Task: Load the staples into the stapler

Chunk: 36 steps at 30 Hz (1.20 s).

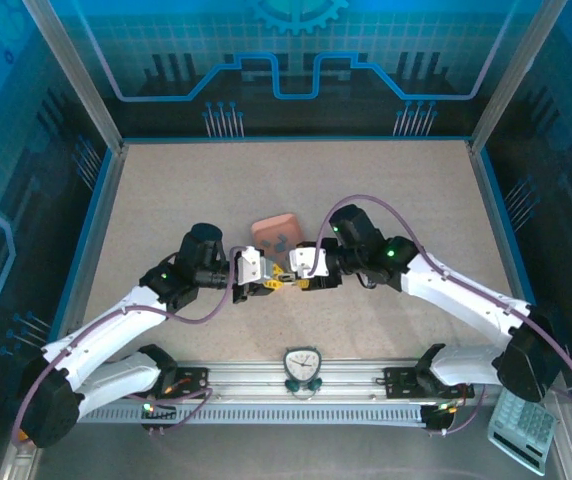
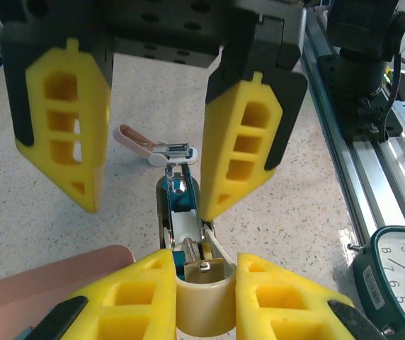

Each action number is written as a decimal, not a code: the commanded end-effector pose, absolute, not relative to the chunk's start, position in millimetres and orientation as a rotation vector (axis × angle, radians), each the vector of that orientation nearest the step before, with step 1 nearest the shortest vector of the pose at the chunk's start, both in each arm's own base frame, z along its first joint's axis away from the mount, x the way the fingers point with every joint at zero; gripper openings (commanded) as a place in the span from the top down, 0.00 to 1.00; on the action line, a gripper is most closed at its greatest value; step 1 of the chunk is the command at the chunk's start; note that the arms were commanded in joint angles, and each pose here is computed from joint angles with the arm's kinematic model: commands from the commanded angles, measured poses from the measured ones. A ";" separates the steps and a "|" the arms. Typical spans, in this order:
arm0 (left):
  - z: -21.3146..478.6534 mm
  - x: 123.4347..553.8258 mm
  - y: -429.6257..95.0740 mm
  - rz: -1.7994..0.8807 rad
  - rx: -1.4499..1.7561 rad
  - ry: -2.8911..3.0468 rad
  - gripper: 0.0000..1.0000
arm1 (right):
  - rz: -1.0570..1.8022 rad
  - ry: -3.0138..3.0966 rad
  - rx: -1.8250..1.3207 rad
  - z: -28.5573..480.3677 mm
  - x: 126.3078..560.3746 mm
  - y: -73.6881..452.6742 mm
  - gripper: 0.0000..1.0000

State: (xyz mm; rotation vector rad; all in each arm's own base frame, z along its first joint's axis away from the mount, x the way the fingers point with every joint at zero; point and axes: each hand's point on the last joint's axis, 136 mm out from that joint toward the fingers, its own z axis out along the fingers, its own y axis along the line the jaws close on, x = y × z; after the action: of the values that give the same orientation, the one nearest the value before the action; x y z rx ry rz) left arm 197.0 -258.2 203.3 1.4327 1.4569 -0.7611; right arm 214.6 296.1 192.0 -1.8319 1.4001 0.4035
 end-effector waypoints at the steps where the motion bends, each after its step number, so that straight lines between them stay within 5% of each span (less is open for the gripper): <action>1: 214.3 189.3 -262.4 -0.785 1.453 1.366 0.97 | 0.473 1.359 -1.892 193.3 201.1 304.8 0.47; 16: 211.9 193.5 -263.3 -0.784 1.442 1.388 0.98 | 0.596 1.374 -1.900 188.0 191.4 313.4 0.53; 30: 213.6 192.9 -264.3 -0.802 1.433 1.390 0.97 | 0.694 1.384 -1.834 189.1 190.7 325.2 0.69; 36: 217.4 204.8 -261.7 -0.757 1.363 1.433 0.74 | 0.666 1.470 -1.713 192.2 204.2 317.6 0.82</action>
State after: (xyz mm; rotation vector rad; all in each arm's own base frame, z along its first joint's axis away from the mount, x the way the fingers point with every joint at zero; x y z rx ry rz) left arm 199.9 -258.8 204.8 1.4078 1.4679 -0.7639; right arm 200.3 317.9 186.1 -1.7991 1.4324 0.6433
